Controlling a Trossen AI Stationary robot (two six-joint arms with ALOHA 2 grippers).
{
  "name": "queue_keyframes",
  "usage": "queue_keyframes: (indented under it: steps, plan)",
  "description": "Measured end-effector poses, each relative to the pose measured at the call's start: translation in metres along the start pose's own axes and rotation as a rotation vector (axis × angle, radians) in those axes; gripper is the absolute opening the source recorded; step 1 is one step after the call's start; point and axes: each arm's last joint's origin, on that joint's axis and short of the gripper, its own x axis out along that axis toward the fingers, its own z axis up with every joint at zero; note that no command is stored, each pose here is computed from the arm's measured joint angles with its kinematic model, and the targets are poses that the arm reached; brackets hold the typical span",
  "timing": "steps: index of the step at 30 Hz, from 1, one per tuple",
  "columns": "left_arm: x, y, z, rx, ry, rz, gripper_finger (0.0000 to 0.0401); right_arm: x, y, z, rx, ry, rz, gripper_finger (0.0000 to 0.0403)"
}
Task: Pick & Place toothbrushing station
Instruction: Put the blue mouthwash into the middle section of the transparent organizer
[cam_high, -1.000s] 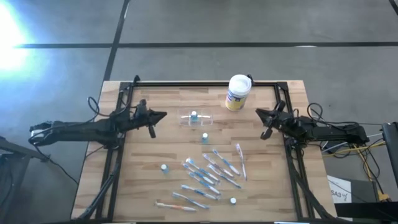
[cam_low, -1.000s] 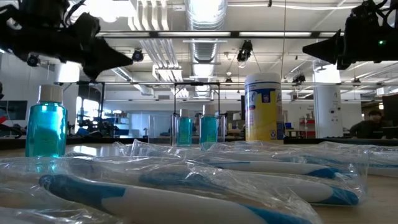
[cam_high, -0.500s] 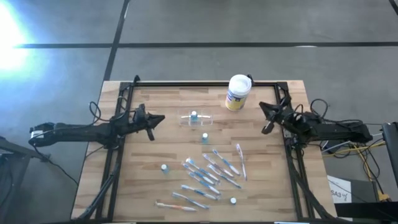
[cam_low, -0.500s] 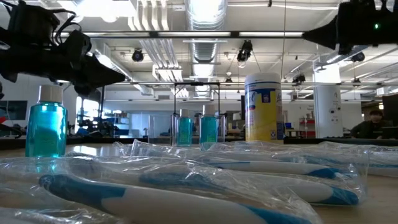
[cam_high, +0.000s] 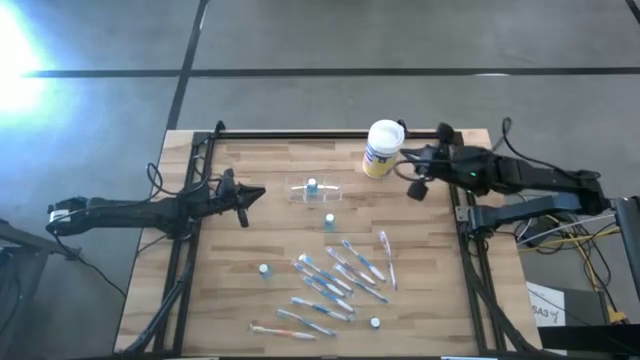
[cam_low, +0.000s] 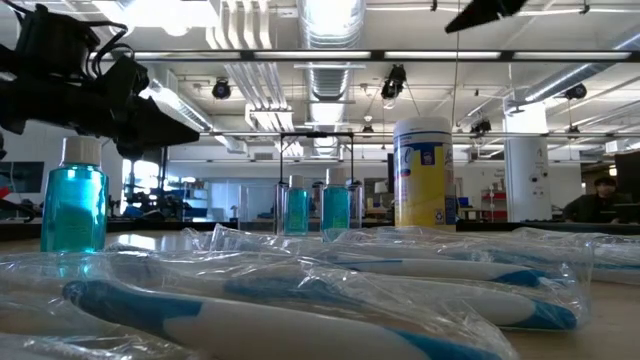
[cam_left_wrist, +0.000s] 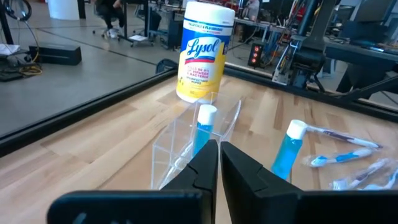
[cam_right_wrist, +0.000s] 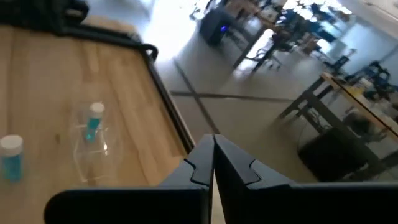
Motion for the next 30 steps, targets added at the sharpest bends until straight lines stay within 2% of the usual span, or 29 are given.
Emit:
queue_keyframes:
  steps: [5, 9, 12, 16, 22, 25, 30]
  plan:
    - [0.0, 0.0, 0.0, 0.006, 0.002, 0.0, 0.0023, 0.025, 0.003, 0.047, -0.137, 0.064, 0.061, 0.0008]
    - [0.0, 0.0, 0.0, 0.006, 0.002, 0.0, 0.0023, 0.055, 0.017, 0.073, -0.272, 0.114, 0.201, 0.0011]
    - [0.0, 0.0, 0.0, 0.007, 0.002, 0.0, 0.0023, 0.08, 0.033, 0.083, -0.362, 0.139, 0.328, 0.0028]
    - [0.0, 0.0, -0.001, 0.0, 0.009, -0.009, 0.0023, 0.113, 0.061, 0.08, -0.466, 0.192, 0.499, 0.0062]
    - [0.0, 0.001, -0.005, -0.008, 0.053, 0.0, 0.0023, 0.149, 0.098, 0.06, -0.553, 0.24, 0.79, 0.0115]
    - [0.0, 0.001, -0.006, -0.019, 0.059, 0.002, 0.0023, 0.162, 0.112, 0.051, -0.554, 0.252, 0.884, 0.0133]
    - [0.0, 0.001, -0.007, -0.033, 0.066, 0.003, 0.0023, 0.179, 0.127, 0.039, -0.569, 0.292, 0.936, 0.0156]
